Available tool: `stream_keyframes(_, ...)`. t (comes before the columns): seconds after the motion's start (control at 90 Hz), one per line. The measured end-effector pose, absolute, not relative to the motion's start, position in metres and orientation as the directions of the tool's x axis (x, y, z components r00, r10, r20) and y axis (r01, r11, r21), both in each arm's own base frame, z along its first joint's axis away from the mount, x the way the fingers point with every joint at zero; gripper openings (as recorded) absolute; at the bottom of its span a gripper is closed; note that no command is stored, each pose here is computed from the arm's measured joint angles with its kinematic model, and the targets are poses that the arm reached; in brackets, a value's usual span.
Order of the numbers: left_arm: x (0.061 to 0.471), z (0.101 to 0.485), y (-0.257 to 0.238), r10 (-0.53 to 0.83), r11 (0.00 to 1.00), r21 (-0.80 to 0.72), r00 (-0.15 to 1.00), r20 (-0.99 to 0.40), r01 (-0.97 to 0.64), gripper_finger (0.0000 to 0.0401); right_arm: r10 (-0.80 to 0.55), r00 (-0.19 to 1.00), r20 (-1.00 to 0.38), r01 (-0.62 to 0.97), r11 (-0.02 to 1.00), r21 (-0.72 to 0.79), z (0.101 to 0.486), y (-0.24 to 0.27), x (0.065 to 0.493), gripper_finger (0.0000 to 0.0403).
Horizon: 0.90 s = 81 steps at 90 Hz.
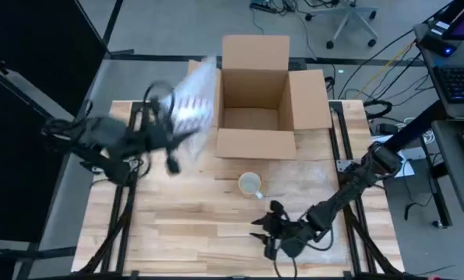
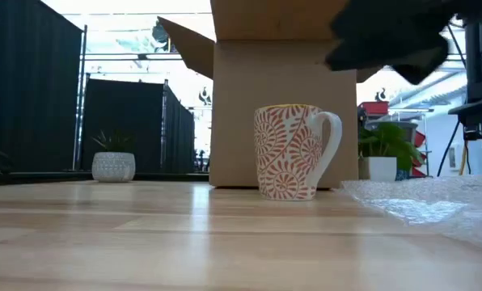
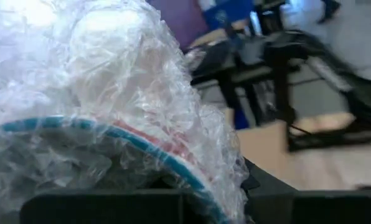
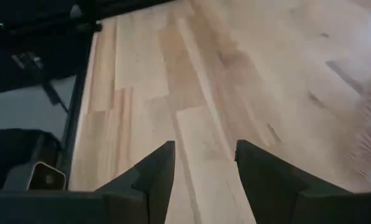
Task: Wrap mug
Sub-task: Put the wrapped red mug into the box
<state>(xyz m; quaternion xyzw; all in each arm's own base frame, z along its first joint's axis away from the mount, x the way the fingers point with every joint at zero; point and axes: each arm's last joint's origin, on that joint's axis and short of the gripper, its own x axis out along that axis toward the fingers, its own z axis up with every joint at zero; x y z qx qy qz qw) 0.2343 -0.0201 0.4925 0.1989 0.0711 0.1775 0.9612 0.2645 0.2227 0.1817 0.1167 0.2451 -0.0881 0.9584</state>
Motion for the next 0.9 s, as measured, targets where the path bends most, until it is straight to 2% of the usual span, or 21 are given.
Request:
stream_keyframes(0.133, 0.269, 0.484, 0.022, 0.364, 0.866, 0.408, 0.924, -0.118, -0.289, 0.0019, -0.156, 0.877, -0.454, 0.261, 0.949, 0.178, 0.182, 0.229, 0.250, 0.0157)
stream_keyframes(0.511, 0.360, 0.460, 0.124, 0.426, 0.859, 0.414, 0.870, -0.250, -0.302, 0.0019, -0.177, 0.837, -0.518, 0.322, 0.924, 0.205, 0.171, 0.240, 0.221, 0.0157)
stream_keyframes(0.689, 0.388, 0.426, 0.155, 0.398, 0.889, 0.383, 0.835, -0.380, -0.250, 0.0019, -0.188, 0.841, -0.507, 0.344, 0.909, 0.234, 0.169, 0.248, 0.205, 0.0157)
stream_keyframes(0.9, 0.412, 0.377, 0.166, 0.342, 0.924, 0.344, 0.760, -0.553, -0.167, 0.0019, -0.188, 0.851, -0.490, 0.369, 0.878, 0.304, 0.164, 0.256, 0.195, 0.0157)
